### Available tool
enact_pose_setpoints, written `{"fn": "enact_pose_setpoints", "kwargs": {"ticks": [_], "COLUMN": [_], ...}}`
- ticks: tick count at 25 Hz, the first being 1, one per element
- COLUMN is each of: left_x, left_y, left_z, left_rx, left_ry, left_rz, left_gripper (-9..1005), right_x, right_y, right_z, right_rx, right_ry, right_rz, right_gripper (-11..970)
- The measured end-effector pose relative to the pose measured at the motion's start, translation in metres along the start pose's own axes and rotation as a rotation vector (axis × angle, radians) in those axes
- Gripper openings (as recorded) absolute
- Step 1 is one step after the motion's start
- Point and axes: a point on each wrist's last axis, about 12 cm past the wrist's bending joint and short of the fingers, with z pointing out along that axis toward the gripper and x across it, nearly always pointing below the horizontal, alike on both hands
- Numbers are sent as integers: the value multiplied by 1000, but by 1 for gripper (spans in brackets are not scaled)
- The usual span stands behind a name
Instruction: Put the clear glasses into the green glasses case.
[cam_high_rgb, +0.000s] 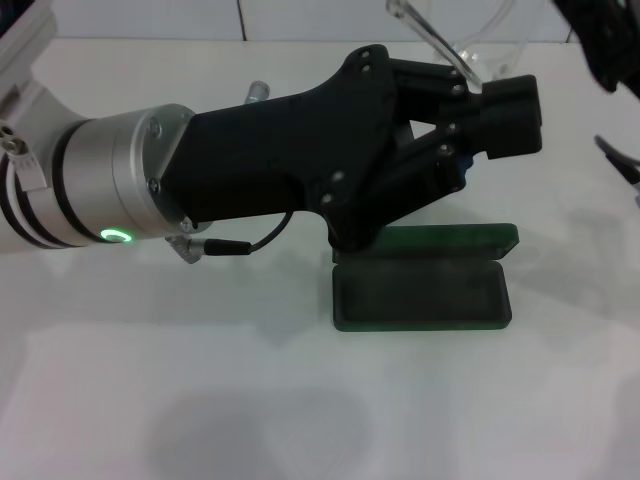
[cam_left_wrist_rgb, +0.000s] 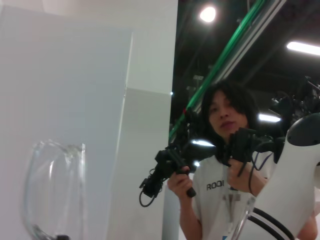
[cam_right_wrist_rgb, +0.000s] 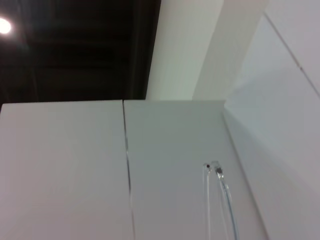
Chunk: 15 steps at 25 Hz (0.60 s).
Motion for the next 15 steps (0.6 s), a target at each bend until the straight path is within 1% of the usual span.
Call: {"fn": "enact_pose_setpoints", "kwargs": {"ticks": [11, 15], "left_x": [2, 2], "left_y": [3, 4], "left_z": [-5, -8], "left_rx": [-52, -67], "left_ry": [-11, -15], "left_rz": [-4, 0], "left_gripper": [95, 95], "right_x": [8, 8], "right_y": [10, 12], "right_z": [3, 0], "right_rx": [-110, -112], "right_ry": [87, 92], "right_rz": [-2, -7], "right_gripper": [68, 68]}}
